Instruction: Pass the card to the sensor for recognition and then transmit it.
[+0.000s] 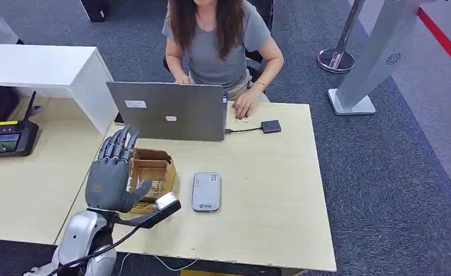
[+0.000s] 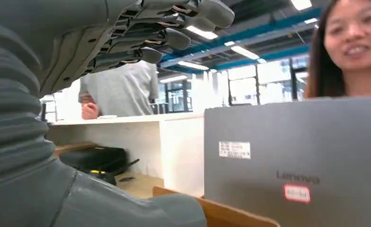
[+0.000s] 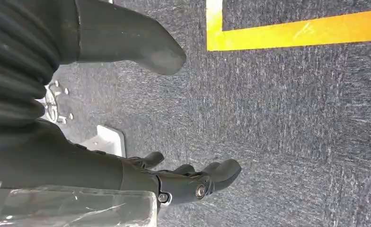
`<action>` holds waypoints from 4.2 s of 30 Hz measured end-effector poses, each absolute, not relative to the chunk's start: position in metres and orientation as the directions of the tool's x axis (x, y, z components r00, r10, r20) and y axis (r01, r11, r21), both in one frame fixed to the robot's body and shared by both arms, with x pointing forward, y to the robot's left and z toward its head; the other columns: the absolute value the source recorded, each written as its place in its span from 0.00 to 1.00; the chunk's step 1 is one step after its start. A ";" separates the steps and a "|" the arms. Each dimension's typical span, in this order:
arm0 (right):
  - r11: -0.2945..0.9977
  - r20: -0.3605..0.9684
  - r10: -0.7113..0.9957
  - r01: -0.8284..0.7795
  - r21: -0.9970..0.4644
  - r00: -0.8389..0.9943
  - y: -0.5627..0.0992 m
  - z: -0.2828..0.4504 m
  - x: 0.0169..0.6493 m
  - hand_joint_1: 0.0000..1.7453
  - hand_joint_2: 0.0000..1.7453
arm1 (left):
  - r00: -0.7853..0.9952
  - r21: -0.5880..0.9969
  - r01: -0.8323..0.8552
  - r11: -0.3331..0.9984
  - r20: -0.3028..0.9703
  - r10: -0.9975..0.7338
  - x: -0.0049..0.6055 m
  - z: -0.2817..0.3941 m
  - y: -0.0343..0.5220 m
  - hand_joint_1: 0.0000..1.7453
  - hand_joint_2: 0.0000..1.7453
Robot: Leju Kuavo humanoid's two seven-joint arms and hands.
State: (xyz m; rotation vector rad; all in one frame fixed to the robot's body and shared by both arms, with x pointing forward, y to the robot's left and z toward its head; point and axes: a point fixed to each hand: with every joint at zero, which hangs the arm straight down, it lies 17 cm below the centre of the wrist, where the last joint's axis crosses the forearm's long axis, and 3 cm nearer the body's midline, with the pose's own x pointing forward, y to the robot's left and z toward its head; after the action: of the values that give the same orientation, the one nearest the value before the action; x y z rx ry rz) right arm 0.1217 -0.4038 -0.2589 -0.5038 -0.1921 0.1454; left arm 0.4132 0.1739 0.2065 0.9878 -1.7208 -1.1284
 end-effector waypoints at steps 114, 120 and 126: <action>0.824 0.098 0.268 -0.175 -0.540 0.958 -0.422 -0.254 0.128 0.00 1.00 | -0.554 0.911 0.334 -0.241 -0.017 -0.832 0.377 0.066 0.217 0.00 1.00; 0.819 0.091 0.274 -0.182 -0.544 0.958 -0.423 -0.253 0.129 0.00 1.00 | -0.562 0.894 0.396 -0.208 0.056 -0.826 0.366 0.053 0.209 0.00 1.00; 0.815 0.087 0.281 -0.189 -0.547 0.956 -0.424 -0.253 0.131 0.00 1.00 | -0.566 0.881 0.428 -0.203 0.086 -0.820 0.360 0.045 0.205 0.00 1.00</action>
State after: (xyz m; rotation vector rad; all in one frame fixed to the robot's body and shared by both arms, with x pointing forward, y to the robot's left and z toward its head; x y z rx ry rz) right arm 0.1313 -0.4236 -0.2526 -0.5646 -0.1674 0.2520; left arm 0.3595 0.2055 0.0453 0.5196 -1.1886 -1.8751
